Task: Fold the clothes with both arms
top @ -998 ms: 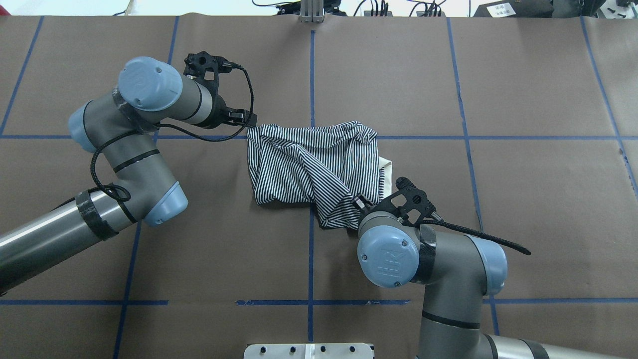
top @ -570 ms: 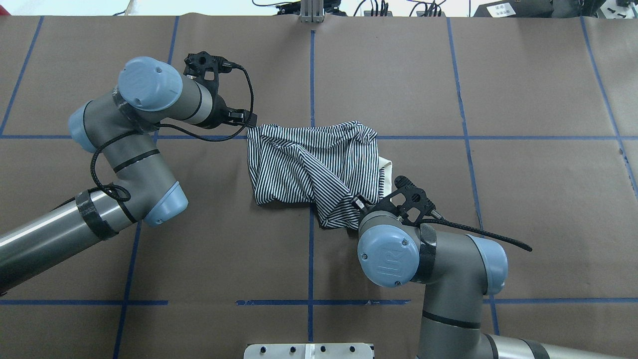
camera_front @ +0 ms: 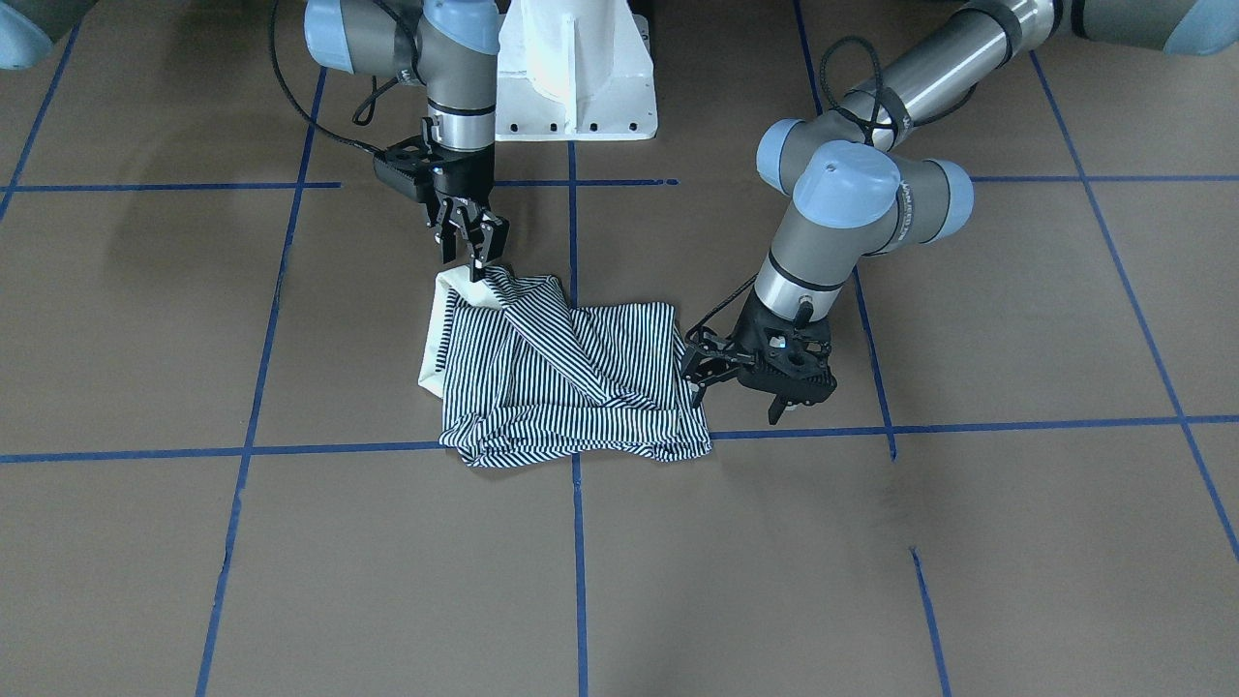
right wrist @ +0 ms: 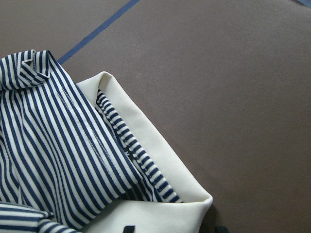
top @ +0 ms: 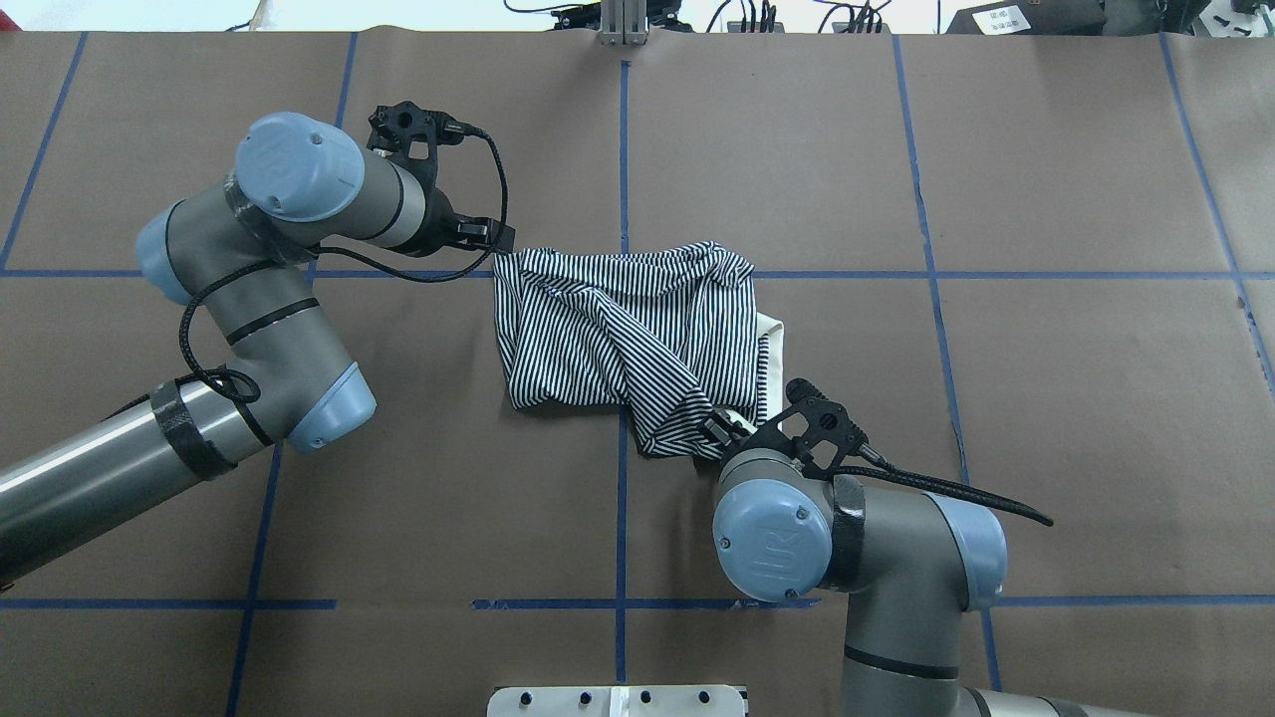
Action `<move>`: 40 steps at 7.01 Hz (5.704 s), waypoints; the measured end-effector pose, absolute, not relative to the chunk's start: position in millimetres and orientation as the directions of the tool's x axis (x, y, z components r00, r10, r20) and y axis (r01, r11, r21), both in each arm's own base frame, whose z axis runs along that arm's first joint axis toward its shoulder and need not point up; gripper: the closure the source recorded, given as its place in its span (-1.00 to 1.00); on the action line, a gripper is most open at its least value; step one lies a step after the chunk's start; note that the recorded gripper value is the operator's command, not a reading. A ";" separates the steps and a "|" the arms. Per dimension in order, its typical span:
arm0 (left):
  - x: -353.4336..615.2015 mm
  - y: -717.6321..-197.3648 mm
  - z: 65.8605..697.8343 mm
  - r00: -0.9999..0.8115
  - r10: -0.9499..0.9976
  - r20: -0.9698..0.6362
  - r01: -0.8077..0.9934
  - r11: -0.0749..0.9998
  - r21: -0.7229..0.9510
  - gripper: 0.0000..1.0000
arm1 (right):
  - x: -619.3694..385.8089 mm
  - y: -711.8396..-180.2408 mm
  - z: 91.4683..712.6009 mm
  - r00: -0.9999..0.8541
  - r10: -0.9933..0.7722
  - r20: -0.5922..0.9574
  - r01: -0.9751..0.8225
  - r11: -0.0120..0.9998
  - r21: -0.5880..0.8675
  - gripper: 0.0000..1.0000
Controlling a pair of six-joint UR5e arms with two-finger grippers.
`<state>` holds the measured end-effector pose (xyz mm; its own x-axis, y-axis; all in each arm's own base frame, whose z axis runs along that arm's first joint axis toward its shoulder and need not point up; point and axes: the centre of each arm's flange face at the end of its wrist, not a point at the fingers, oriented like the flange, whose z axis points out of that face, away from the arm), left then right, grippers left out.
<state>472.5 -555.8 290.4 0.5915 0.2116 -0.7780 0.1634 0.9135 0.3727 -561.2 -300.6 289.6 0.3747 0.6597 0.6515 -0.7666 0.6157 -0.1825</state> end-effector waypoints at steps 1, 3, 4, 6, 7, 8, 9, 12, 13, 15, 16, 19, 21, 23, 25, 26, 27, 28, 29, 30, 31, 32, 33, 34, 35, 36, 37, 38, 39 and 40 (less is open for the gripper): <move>472.5 -555.8 290.3 0.591 0.212 -0.778 0.164 0.913 0.373 -1.00 | -561.0 -300.2 292.1 0.377 0.661 0.649 -0.768 0.615 -0.181 -0.28; 472.4 -555.7 290.6 0.592 0.212 -0.778 0.163 0.913 0.373 -1.00 | -561.5 -299.5 294.4 0.373 0.666 0.646 -0.772 0.609 -0.183 -0.12; 472.4 -555.6 290.9 0.592 0.212 -0.778 0.163 0.914 0.373 -1.00 | -561.9 -300.1 294.3 0.359 0.676 0.644 -0.779 0.597 -0.193 -0.08; 472.7 -555.3 291.2 0.592 0.212 -0.778 0.163 0.914 0.372 -1.00 | -561.3 -305.0 295.0 0.335 0.683 0.649 -0.796 0.574 -0.192 0.09; 472.7 -555.2 291.3 0.592 0.212 -0.778 0.162 0.914 0.372 -1.00 | -561.0 -307.7 295.2 0.329 0.684 0.651 -0.801 0.567 -0.191 0.91; 472.5 -555.3 291.0 0.592 0.212 -0.778 0.163 0.914 0.372 -1.00 | -560.7 -309.7 294.9 0.321 0.688 0.651 -0.805 0.560 -0.195 1.00; 472.2 -555.4 290.8 0.592 0.212 -0.778 0.163 0.913 0.373 -1.00 | -560.0 -311.6 293.8 0.311 0.693 0.651 -0.809 0.552 -0.202 1.00; 472.8 -554.8 290.5 0.591 0.213 -0.778 0.162 0.913 0.373 -1.00 | -549.7 -326.4 287.4 0.293 0.695 0.657 -0.817 0.539 -0.206 1.00; 472.8 -554.7 290.5 0.591 0.213 -0.778 0.162 0.913 0.373 -1.00 | -540.5 -338.4 277.9 0.283 0.694 0.662 -0.818 0.534 -0.211 1.00; 473.0 -554.7 289.7 0.590 0.213 -0.779 0.163 0.913 0.373 -1.00 | -515.7 -377.9 242.3 0.261 0.711 0.653 -0.830 0.510 -0.224 1.00; 473.0 -554.8 289.5 0.590 0.212 -0.779 0.163 0.913 0.373 -1.00 | -507.1 -399.0 229.8 0.250 0.721 0.646 -0.843 0.491 -0.221 1.00; 473.3 -554.6 289.6 0.590 0.212 -0.779 0.163 0.914 0.372 -1.00 | -536.9 -491.9 232.3 0.252 0.778 0.575 -0.901 0.406 -0.155 1.00; 474.1 -554.5 290.4 0.591 0.213 -0.778 0.161 0.914 0.372 -1.00 | -553.7 -541.5 248.4 0.280 0.813 0.510 -0.920 0.379 -0.099 1.00; 474.9 -554.0 290.7 0.590 0.213 -0.778 0.160 0.914 0.372 -1.00 | -565.0 -561.5 270.0 0.316 0.830 0.461 -0.924 0.380 -0.052 0.09; 479.5 -550.0 291.2 0.589 0.217 -0.779 0.153 0.916 0.371 -1.00 | -566.1 -566.6 272.0 0.398 0.797 0.454 -0.894 0.449 -0.005 -1.00; 480.5 -549.1 291.0 0.588 0.218 -0.779 0.152 0.916 0.371 -1.00 | -561.1 -571.8 270.3 0.448 0.772 0.451 -0.869 0.495 0.015 -1.00; 481.1 -548.5 290.7 0.587 0.217 -0.780 0.152 0.917 0.370 -1.00 | -546.9 -583.4 267.3 0.502 0.743 0.443 -0.834 0.551 0.021 -1.00; 481.3 -548.0 290.0 0.586 0.217 -0.781 0.152 0.917 0.369 -1.00 | -527.6 -593.1 258.3 0.553 0.703 0.448 -0.790 0.612 0.015 -1.00; 481.4 -547.6 289.6 0.585 0.218 -0.781 0.153 0.917 0.370 -1.00 | -509.1 -592.5 244.7 0.582 0.661 0.474 -0.752 0.659 0.005 -1.00; 481.5 -547.5 288.8 0.584 0.219 -0.782 0.153 0.916 0.370 -1.00 | -492.2 -581.9 231.2 0.581 0.632 0.512 -0.731 0.682 -0.011 -1.00; 482.3 -546.9 287.0 0.581 0.219 -0.784 0.153 0.916 0.370 -1.00 | -476.1 -566.4 221.1 0.575 0.607 0.548 -0.712 0.702 -0.031 -1.00; 483.9 -544.2 283.1 0.572 0.216 -0.791 0.153 0.919 0.362 -1.00 | -462.8 -544.2 215.4 0.576 0.572 0.584 -0.680 0.732 -0.046 -1.00; 485.5 -539.9 279.5 0.561 0.214 -0.800 0.151 0.923 0.353 -1.00 | -460.3 -512.7 210.5 0.578 0.530 0.621 -0.644 0.763 -0.052 -1.00; 485.8 -537.1 277.7 0.555 0.214 -0.804 0.151 0.925 0.350 -1.00 | -470.8 -476.0 206.8 0.581 0.491 0.649 -0.607 0.793 -0.057 -1.00; 484.8 -535.6 274.8 0.551 0.216 -0.806 0.153 0.924 0.352 -1.00 | -488.5 -446.2 208.6 0.590 0.460 0.664 -0.578 0.814 -0.050 -0.98; 481.9 -532.9 267.1 0.542 0.224 -0.810 0.158 0.920 0.359 -1.00 | -508.9 -420.0 211.9 0.595 0.430 0.679 -0.555 0.831 -0.040 -0.75; 477.5 -529.8 257.3 0.531 0.233 -0.814 0.167 0.914 0.371 -1.00 | -526.1 -399.6 217.8 0.576 0.430 0.695 -0.552 0.832 -0.057 -0.62; 474.2 -528.9 251.0 0.530 0.239 -0.814 0.181 0.906 0.383 -1.00 | -536.3 -389.2 229.1 0.555 0.447 0.702 -0.560 0.824 -0.082 -0.54; 472.7 -528.5 246.9 0.534 0.241 -0.811 0.197 0.897 0.396 -1.00 | -545.2 -388.9 245.6 0.564 0.454 0.689 -0.564 0.822 -0.079 -0.47; 473.5 -524.6 241.7 0.535 0.245 -0.808 0.210 0.888 0.409 -1.00 | -551.9 -397.0 262.7 0.605 0.430 0.670 -0.551 0.833 -0.037 -0.40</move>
<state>473.5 -524.6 241.7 0.5349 0.2454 -0.8085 0.2101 0.8882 0.4086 -551.9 -397.0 262.7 0.6055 0.4303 0.6695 -0.5514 0.8334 -0.0370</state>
